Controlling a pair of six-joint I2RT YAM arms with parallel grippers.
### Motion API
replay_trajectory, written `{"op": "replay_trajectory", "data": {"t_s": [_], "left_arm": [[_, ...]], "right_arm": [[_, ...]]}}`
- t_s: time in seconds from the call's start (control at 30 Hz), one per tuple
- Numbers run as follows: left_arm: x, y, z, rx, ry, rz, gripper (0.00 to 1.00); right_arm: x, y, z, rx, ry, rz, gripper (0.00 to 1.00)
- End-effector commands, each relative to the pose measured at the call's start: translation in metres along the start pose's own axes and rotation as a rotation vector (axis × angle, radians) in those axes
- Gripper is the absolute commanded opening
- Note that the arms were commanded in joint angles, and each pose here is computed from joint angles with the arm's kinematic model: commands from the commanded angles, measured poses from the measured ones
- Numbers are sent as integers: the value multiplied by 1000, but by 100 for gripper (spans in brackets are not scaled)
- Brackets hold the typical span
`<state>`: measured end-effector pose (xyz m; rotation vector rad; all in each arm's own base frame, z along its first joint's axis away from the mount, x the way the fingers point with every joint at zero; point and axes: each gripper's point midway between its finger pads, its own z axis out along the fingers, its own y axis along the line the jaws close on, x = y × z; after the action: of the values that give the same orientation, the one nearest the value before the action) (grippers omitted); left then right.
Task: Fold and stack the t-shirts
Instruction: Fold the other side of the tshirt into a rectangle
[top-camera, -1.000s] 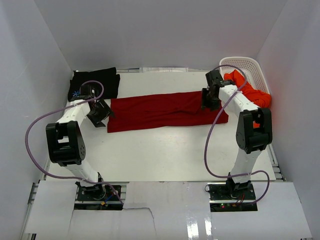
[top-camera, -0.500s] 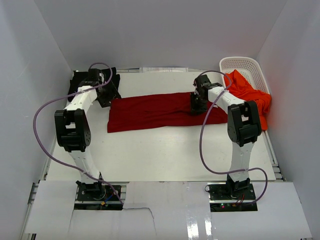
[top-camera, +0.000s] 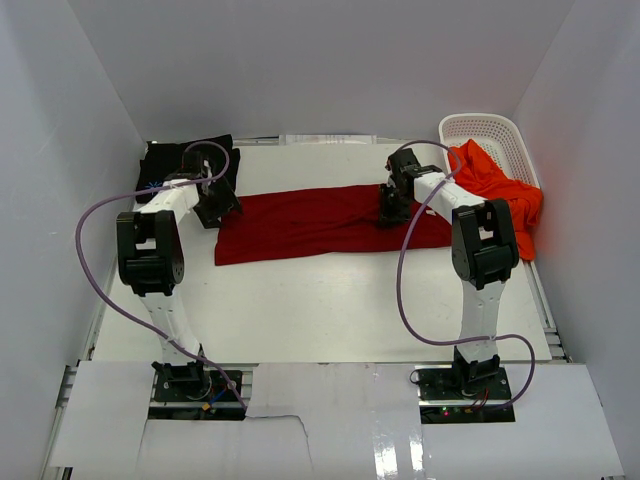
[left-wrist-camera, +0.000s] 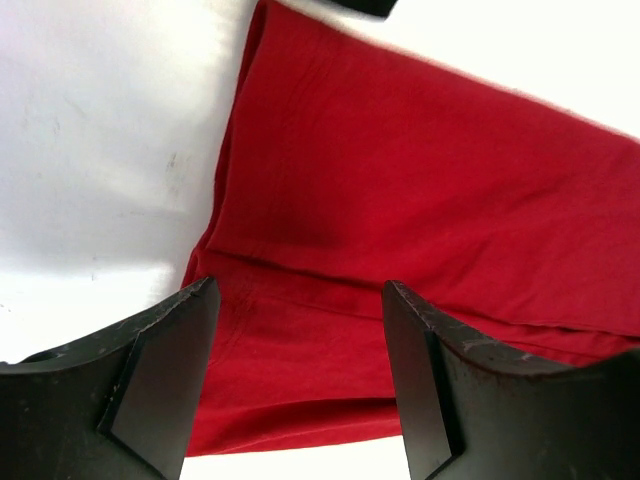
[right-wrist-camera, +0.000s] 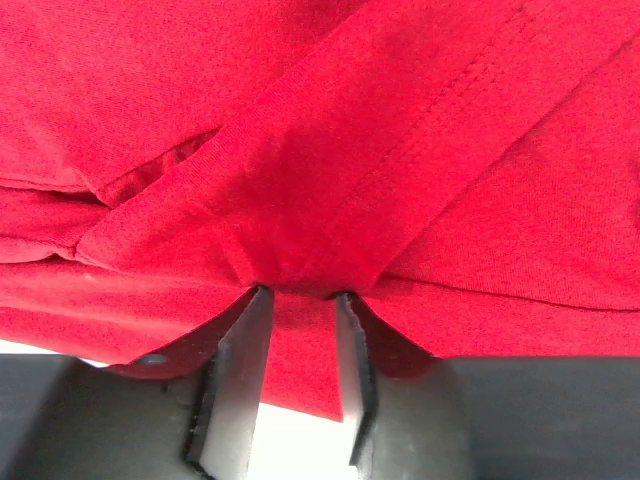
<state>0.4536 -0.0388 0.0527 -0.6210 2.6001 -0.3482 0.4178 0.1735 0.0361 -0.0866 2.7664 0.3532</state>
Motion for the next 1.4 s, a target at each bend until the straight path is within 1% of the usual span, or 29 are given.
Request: {"op": "replay_trajectory", "data": {"t_s": [0.0,0.03,0.1,0.13,0.17,0.33,0.43,0.47,0.5,0.57,0.63,0.67,0.8,0.83,0.9,0.93,0.97,1.0,1.1,1.13,1.2,1.23,1.27,1.3,1.33,1.37], "left_arm": [[-13,-6,-20,29,-75,22,77],[-12,-5,-19,26,-73,21,77],[-10,-4,-19,24,-73,21,77],[-10,-4,-19,24,-73,22,77],[-10,-4,-20,24,-76,21,77],[-9,-4,-20,28,-77,23,77],[-7,-2,-20,26,-73,24,77],[-6,-2,-19,25,-72,24,77],[-6,-2,-19,26,-73,26,77],[-6,-1,-19,24,-74,24,77],[-4,-1,-18,28,-71,27,77],[-4,-1,-17,27,-69,27,77],[-2,-1,-16,29,-66,27,77],[-2,-1,-16,29,-66,27,77],[-1,1,-15,25,-63,28,77],[-1,1,-15,25,-63,28,77],[-1,1,-15,25,-65,28,77],[-1,1,-15,27,-66,28,77],[-1,1,-14,27,-64,30,77],[-1,1,-14,27,-62,31,77],[-2,1,-14,25,-67,40,77],[-3,1,-14,22,-68,45,77],[-4,1,-15,22,-72,50,77],[-5,2,-15,18,-77,55,77],[-6,3,-16,16,-80,61,77],[-6,3,-15,12,-80,67,77]], "right_arm": [[-25,3,-14,18,-83,-13,34],[-26,3,-16,21,-89,-17,28],[-27,4,-18,24,-96,-23,22],[-29,4,-19,23,-99,-23,13],[-29,5,-19,21,-100,-25,8],[-44,19,-21,-14,-136,-42,8],[-63,30,-21,-33,-167,-64,8],[-64,29,-14,-28,-150,-67,8],[-80,36,-21,-41,-188,-84,8],[-88,39,-12,-52,-188,-93,8],[-106,50,-14,-91,-235,-116,8],[-109,50,-6,-96,-233,-121,11],[-132,73,1,-205,-298,-179,17],[-136,76,1,-218,-308,-190,33],[-137,75,7,-214,-306,-200,51],[-138,74,6,-208,-308,-201,65],[-139,72,4,-195,-317,-202,74],[-140,70,2,-184,-326,-206,78],[-141,67,-12,-170,-378,-217,80],[-146,71,-28,-175,-414,-226,80],[-136,65,-34,-157,-405,-219,79],[-137,66,-52,-155,-429,-222,79],[-125,60,-50,-140,-405,-217,79],[-122,54,-55,-106,-408,-212,79],[-120,51,-69,-89,-420,-210,79],[-105,38,-65,-36,-379,-201,79]]}}
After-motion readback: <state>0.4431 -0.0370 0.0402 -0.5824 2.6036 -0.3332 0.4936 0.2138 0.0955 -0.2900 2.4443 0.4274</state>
